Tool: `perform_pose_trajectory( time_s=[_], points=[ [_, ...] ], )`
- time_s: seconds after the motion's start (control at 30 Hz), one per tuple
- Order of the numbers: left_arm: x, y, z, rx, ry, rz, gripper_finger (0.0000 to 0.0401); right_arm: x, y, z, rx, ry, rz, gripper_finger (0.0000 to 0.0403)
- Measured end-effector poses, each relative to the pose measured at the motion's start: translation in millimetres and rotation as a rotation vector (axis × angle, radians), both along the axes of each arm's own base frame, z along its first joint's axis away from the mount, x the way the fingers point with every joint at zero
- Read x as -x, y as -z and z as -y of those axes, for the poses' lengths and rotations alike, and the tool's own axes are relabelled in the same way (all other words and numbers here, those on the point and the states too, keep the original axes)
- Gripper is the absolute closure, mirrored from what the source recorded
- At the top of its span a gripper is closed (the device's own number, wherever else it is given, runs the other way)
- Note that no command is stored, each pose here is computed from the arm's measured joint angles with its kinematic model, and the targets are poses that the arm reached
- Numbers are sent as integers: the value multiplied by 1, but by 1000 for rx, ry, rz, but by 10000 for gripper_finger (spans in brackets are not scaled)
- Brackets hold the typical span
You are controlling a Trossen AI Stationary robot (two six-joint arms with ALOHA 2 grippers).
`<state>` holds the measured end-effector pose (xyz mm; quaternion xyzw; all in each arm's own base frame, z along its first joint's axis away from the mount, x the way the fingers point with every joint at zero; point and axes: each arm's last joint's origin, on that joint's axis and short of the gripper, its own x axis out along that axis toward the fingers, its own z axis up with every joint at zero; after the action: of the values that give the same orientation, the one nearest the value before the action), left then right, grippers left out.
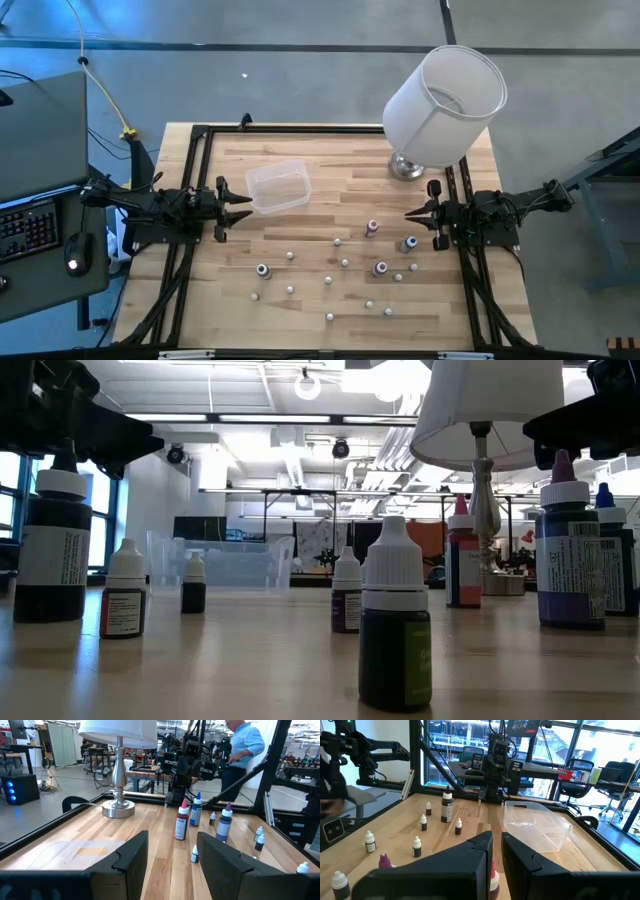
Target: Pick & Place food coloring
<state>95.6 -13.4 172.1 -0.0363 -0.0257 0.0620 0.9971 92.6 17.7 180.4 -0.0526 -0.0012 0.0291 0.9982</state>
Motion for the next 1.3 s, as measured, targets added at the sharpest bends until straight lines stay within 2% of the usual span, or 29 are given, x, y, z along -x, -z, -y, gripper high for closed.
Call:
perform_pose_trajectory(
  time_s=[0.3,0.57,0.7,0.77,0.87,0.93,1.03,1.17,1.3],
  points=[
    [0,0,0,0,0,0,233,0,0,0,29,5,6,371],
    [0,0,0,0,0,0,233,1,-13,0,-82,-1,125,371],
    [0,0,0,6,1,2,233,2,-20,1,-16,19,206,371],
    [0,-1,0,82,15,18,233,3,-24,2,18,39,244,371],
    [0,-1,1,188,36,36,233,4,-27,2,5,54,276,371],
    [0,-2,1,240,38,44,233,4,-26,2,-15,51,271,371],
    [0,-2,1,257,34,48,233,3,-24,1,-62,13,243,371],
    [0,-2,-1,259,-5,57,233,1,-18,-3,-129,-106,167,371],
    [0,-2,-2,261,-42,61,233,-2,-7,-8,-233,-235,26,371]
  ],
)
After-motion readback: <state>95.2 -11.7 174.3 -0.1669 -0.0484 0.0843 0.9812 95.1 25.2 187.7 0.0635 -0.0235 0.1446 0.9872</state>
